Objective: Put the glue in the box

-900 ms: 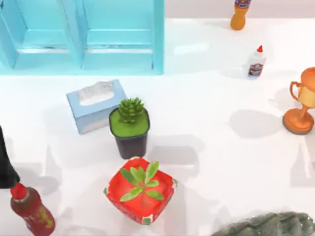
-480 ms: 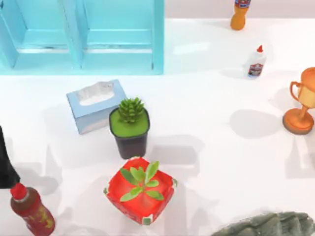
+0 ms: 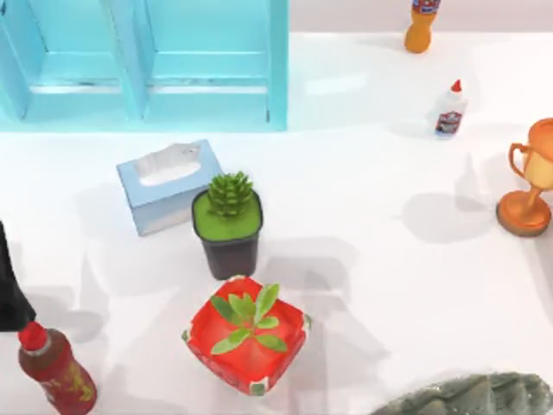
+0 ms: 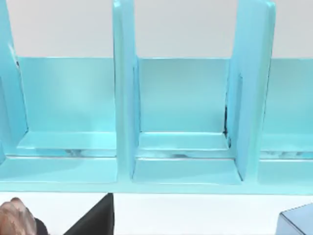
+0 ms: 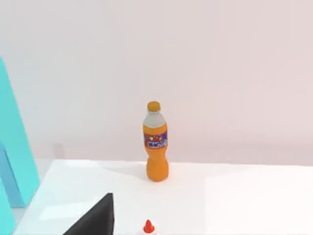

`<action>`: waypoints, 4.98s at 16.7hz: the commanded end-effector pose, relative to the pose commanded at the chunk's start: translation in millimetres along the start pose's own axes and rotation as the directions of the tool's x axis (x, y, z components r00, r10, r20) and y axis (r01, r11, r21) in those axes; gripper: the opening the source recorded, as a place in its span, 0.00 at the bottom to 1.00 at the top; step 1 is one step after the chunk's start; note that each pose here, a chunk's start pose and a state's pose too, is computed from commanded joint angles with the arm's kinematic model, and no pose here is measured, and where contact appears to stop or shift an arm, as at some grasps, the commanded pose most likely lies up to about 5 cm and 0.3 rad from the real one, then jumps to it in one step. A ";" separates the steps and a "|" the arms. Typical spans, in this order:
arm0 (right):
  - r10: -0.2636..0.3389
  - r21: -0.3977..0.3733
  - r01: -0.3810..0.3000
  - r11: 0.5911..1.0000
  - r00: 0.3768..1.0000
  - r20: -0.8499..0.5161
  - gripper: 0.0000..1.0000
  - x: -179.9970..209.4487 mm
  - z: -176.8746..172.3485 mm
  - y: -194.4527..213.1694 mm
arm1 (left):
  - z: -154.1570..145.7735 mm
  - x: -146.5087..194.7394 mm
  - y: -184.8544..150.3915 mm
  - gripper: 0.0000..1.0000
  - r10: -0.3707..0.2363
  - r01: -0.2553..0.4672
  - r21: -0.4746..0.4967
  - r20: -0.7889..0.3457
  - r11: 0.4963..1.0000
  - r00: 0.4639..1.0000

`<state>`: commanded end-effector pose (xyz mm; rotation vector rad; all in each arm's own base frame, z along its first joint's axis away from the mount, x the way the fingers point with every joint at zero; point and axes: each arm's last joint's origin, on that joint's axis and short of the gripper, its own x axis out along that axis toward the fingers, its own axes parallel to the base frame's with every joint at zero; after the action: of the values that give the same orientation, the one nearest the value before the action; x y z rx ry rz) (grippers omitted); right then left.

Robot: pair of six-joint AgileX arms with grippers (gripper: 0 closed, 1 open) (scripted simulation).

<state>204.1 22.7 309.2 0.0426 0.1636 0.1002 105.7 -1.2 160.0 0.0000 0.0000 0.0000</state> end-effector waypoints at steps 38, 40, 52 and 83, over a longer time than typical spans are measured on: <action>-0.120 -0.050 0.116 0.992 0.732 -0.671 0.92 312.6 -174.4 51.1 | 0.0 0.0 0.0 1.00 0.000 0.000 0.000 0.000 1.000 1.000; -0.120 -0.050 0.116 0.992 0.732 -0.671 0.77 312.6 -174.4 51.1 | 0.0 0.0 0.0 1.00 0.000 0.000 0.000 0.000 1.000 1.000; -0.120 -0.050 0.116 0.992 0.732 -0.671 0.00 312.6 -174.4 51.1 | 0.0 0.0 0.0 1.00 0.000 0.000 0.000 0.000 1.000 1.000; -0.117 -0.050 0.114 0.992 0.733 -0.670 0.00 296.2 -75.4 57.8 | 0.0 0.0 0.0 1.00 0.000 0.000 0.000 0.000 1.000 1.000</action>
<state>476.9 113.2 190.2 -0.0122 0.9017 -0.0151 105.7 -1.2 160.0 0.0000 0.0000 0.0000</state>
